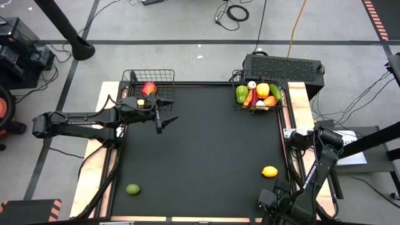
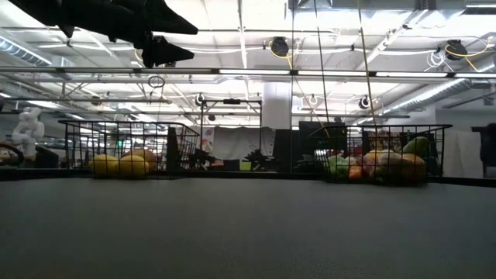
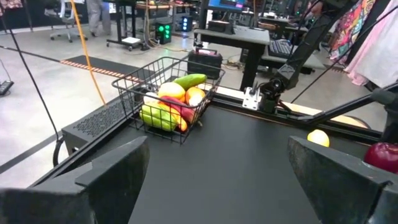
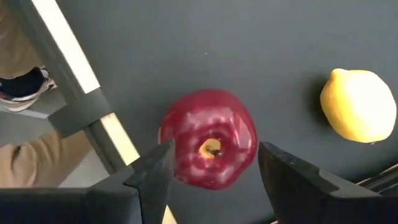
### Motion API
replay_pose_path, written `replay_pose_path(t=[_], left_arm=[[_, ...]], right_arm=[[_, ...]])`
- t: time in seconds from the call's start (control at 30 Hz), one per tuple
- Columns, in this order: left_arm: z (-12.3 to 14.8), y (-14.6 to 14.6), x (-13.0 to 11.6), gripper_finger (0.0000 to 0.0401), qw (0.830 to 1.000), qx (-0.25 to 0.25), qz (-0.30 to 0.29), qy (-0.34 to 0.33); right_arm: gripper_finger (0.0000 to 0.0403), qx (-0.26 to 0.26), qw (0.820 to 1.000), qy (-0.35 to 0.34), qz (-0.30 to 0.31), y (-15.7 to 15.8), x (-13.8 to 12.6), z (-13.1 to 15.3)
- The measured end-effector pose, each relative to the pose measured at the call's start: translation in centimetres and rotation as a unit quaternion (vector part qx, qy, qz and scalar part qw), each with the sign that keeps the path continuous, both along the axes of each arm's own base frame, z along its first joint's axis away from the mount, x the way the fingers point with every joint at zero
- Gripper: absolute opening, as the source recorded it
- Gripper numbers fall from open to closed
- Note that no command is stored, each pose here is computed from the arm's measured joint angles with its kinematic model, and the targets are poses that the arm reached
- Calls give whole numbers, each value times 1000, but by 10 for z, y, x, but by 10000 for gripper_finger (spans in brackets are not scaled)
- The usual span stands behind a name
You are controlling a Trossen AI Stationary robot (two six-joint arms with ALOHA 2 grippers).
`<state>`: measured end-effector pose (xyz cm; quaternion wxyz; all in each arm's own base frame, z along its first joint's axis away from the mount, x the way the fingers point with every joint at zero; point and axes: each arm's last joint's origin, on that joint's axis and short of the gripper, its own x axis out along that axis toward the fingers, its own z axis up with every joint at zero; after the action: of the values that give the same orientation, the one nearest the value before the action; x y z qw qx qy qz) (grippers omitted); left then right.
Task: Sort produce into baskets
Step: Put the red apple into the left black wire basket
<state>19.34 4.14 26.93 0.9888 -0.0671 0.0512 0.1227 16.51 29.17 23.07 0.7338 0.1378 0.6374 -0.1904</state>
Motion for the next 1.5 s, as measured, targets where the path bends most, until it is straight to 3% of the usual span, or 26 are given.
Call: replay_pose_path(t=[0.23, 0.63, 1.1, 1.5], left_arm=[[0, 0, 0, 386, 1000, 0, 0, 0], [0, 0, 0, 386, 1000, 0, 0, 0], [0, 0, 0, 386, 1000, 0, 0, 0], [0, 0, 0, 386, 1000, 0, 0, 0]], right_arm=[[207, 0, 1000, 0, -2, -1, 0, -5], [103, 6, 1000, 11, -15, -1, -1, -6], [8, 8, 999, 23, -29, -1, -2, -6], [1, 13, 999, 22, -27, -3, -3, -2]])
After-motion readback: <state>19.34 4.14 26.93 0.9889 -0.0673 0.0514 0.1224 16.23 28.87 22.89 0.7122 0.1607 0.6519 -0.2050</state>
